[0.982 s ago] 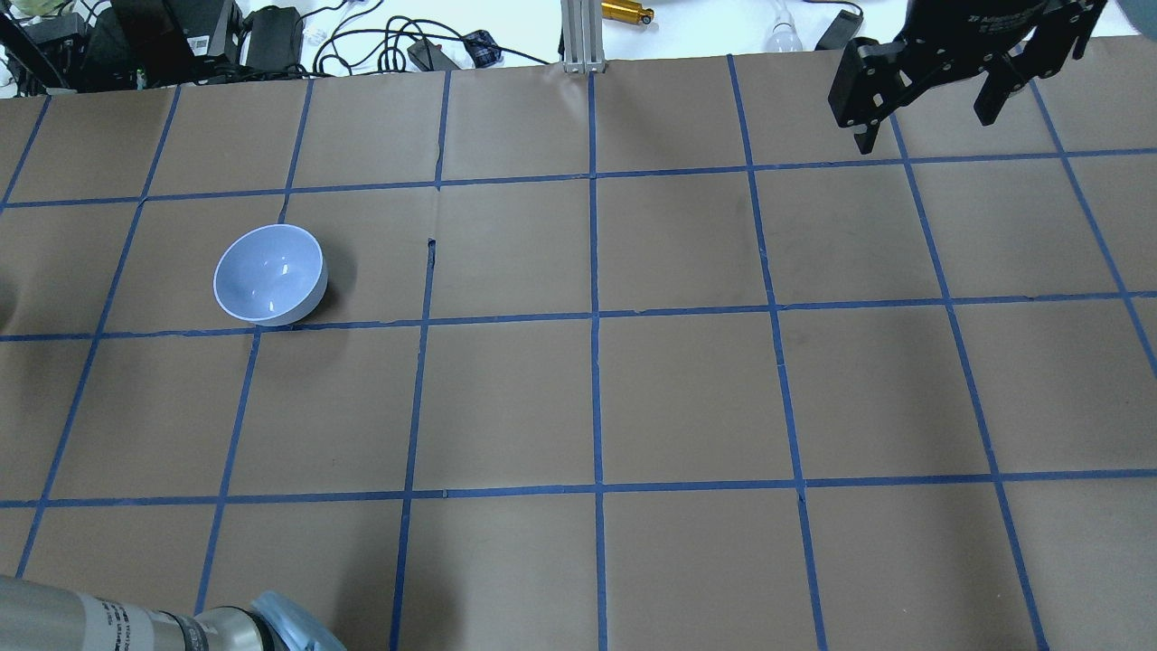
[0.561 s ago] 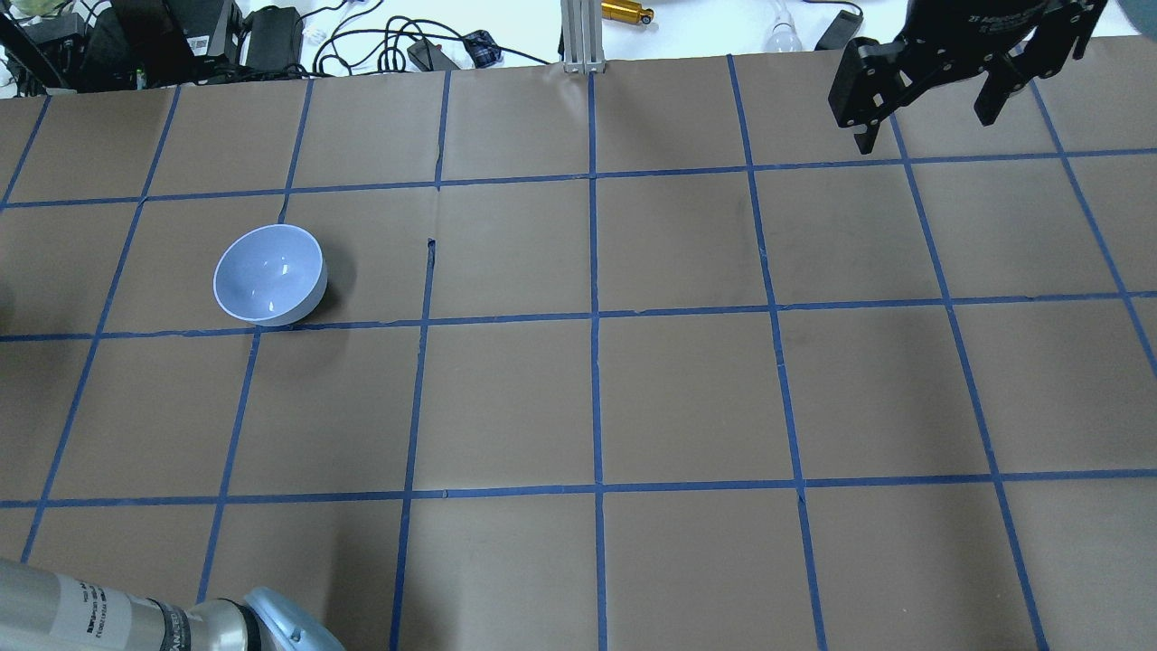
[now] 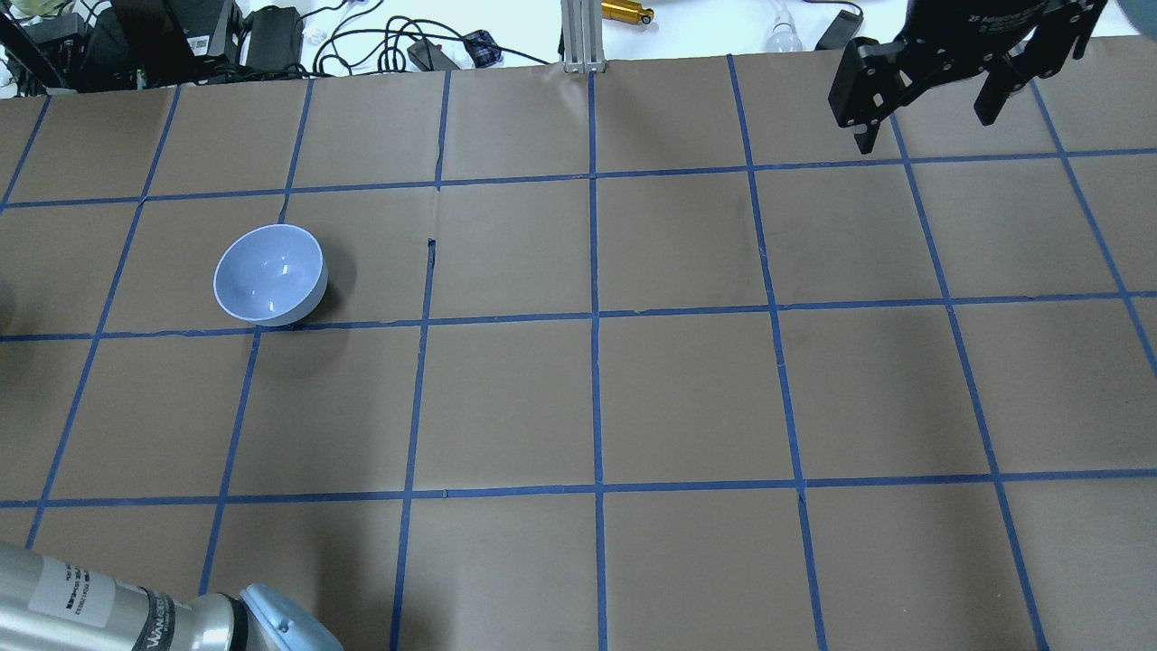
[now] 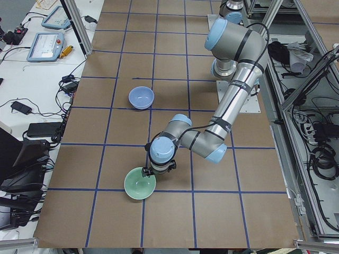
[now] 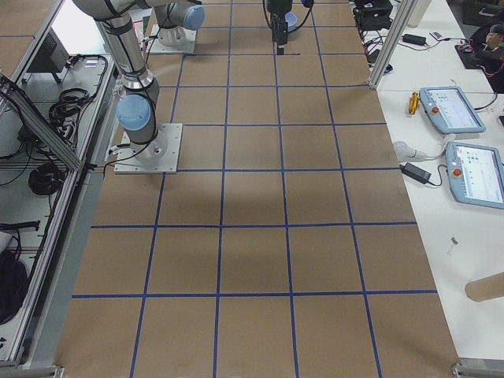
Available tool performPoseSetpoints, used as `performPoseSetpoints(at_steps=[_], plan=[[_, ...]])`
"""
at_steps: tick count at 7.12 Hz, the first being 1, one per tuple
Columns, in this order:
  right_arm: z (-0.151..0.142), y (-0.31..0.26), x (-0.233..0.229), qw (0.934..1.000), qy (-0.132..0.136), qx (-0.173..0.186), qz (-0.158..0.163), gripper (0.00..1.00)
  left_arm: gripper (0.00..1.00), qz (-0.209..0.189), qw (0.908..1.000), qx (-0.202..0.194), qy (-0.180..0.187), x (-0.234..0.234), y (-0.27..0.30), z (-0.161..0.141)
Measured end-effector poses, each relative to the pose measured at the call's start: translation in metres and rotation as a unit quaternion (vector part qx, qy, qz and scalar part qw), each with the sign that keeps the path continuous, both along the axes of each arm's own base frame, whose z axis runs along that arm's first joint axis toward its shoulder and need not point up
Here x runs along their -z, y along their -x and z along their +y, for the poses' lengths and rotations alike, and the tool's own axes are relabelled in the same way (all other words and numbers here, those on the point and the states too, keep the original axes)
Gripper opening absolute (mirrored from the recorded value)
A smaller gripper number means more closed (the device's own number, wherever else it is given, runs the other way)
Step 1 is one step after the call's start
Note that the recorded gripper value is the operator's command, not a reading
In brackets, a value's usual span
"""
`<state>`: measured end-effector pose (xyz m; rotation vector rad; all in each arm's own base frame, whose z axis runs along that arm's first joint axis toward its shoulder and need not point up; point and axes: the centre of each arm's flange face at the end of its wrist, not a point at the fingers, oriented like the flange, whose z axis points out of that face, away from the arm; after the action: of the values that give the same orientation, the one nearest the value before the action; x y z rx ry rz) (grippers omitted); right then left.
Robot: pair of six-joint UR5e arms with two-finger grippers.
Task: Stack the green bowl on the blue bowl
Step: 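Lower the left gripper and close it on the pale green bowl's rim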
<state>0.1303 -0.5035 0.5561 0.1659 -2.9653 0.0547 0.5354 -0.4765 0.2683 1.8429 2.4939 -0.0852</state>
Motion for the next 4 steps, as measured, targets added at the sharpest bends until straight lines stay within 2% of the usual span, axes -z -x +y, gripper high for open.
performPoseSetpoints(at_steps=[4], plan=[[0.000, 0.000, 0.000, 1.0000, 0.000, 0.000, 0.000, 1.00, 1.00, 0.010, 0.9999, -0.005, -0.005, 0.032, -0.024, -0.006]])
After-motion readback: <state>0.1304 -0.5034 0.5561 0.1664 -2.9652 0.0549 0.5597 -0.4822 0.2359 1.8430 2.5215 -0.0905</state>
